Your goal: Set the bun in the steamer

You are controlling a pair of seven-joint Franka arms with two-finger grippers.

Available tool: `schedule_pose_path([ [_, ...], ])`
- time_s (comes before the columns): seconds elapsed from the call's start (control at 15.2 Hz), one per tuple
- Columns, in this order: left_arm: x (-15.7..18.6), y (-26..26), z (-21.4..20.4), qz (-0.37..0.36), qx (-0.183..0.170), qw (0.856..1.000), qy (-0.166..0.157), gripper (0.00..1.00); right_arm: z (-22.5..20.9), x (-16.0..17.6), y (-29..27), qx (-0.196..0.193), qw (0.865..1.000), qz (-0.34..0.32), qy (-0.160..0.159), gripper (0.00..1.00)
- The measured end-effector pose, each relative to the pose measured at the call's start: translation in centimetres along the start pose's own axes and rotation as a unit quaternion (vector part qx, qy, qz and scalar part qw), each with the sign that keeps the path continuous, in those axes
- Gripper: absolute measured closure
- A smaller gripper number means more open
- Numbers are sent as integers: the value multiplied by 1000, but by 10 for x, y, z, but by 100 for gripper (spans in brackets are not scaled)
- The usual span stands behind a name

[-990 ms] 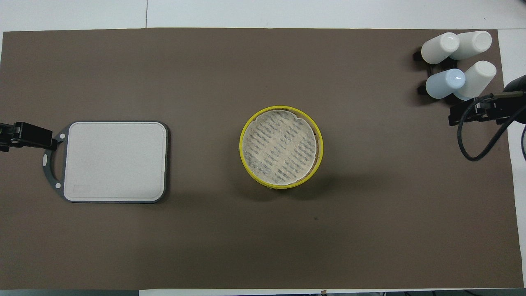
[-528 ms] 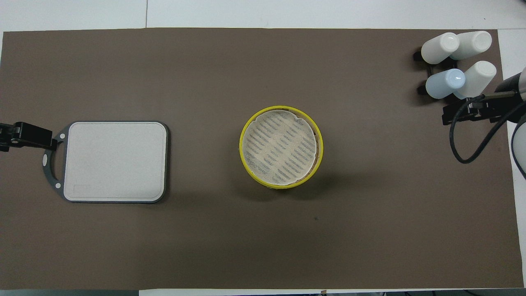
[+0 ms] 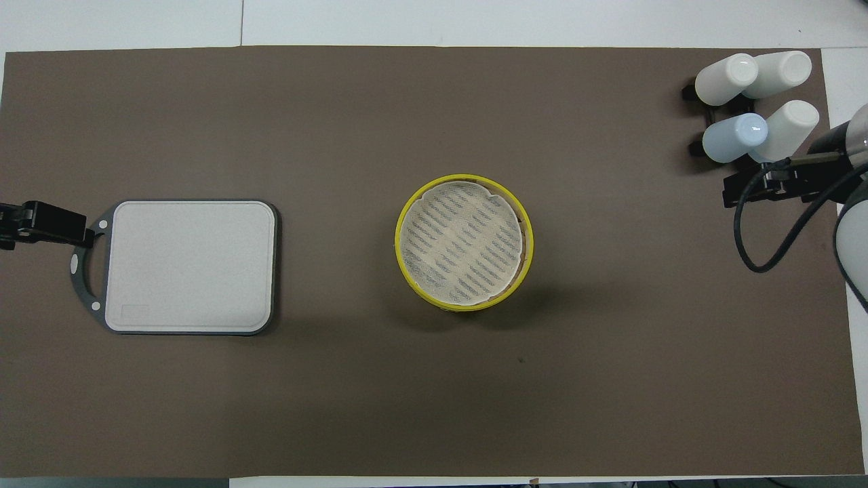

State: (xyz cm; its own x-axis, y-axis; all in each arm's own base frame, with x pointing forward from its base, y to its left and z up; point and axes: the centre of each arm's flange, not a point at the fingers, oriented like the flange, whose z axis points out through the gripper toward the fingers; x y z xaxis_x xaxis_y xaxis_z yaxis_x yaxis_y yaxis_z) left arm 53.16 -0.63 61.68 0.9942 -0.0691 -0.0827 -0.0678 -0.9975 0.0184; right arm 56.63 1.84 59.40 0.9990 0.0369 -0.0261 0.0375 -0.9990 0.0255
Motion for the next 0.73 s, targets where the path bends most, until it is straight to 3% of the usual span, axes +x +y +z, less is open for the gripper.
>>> schedule_pose_path([
  [0.73,0,0,0,0,0,1000,0,0,0,0,-5,0,1000,-4,1,0],
])
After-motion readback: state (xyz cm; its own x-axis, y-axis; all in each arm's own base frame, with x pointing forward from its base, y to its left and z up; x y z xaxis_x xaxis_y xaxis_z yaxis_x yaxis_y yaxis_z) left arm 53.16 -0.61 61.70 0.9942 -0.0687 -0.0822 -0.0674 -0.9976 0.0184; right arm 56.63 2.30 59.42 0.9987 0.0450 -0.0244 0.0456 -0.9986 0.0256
